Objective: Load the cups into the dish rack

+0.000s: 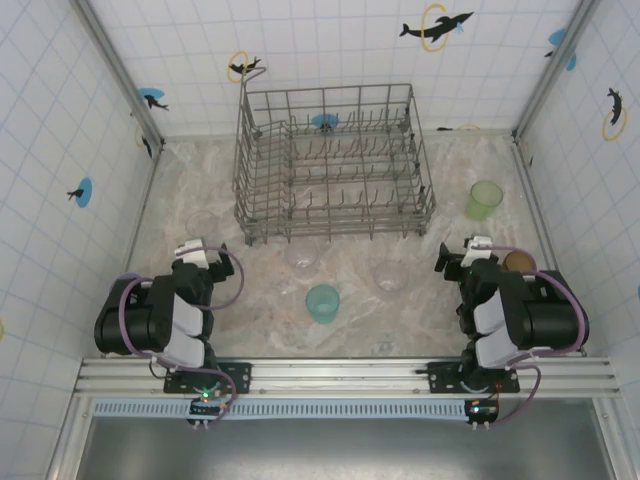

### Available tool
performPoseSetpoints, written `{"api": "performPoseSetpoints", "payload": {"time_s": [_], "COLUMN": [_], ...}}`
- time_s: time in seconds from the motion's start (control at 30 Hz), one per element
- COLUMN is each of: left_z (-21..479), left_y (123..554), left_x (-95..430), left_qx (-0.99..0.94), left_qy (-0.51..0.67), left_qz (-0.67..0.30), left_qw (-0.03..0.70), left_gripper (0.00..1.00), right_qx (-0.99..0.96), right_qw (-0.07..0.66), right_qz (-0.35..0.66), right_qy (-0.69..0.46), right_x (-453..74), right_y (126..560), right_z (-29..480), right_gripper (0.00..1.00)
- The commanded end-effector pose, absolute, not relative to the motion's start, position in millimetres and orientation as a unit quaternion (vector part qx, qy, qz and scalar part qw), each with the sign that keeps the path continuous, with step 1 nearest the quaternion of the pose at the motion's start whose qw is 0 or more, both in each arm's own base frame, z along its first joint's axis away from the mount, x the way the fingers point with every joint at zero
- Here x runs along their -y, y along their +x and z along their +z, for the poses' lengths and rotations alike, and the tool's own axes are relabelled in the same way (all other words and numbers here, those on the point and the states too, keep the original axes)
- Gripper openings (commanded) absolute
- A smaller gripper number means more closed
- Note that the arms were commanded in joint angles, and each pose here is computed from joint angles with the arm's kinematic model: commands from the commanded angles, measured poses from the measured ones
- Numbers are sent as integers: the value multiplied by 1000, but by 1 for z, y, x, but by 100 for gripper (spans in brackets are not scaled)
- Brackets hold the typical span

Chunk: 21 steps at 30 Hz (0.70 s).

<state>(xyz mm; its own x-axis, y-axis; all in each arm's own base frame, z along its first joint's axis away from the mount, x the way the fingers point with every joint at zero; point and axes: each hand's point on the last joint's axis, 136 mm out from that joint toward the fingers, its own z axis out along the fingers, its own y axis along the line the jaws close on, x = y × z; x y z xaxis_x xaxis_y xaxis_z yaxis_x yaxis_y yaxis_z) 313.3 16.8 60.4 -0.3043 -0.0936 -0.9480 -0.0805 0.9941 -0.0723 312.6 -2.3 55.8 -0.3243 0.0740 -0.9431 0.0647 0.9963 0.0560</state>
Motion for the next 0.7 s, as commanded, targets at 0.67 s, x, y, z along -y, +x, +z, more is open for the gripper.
{"api": "performPoseSetpoints", "payload": {"time_s": [0.67], "left_z": [59], "left_y": [313], "left_x": [-16], "left_qx": [-809], "left_qy": [-48], "left_qz": [-7], "left_qw": [585], "left_gripper": [98], "right_qx": [-815], "right_qw": [578], "right_qz": [-6], "right_qy": [43], "right_x": [5], "right_y": [310], "right_z": [54], "right_gripper": [100]}}
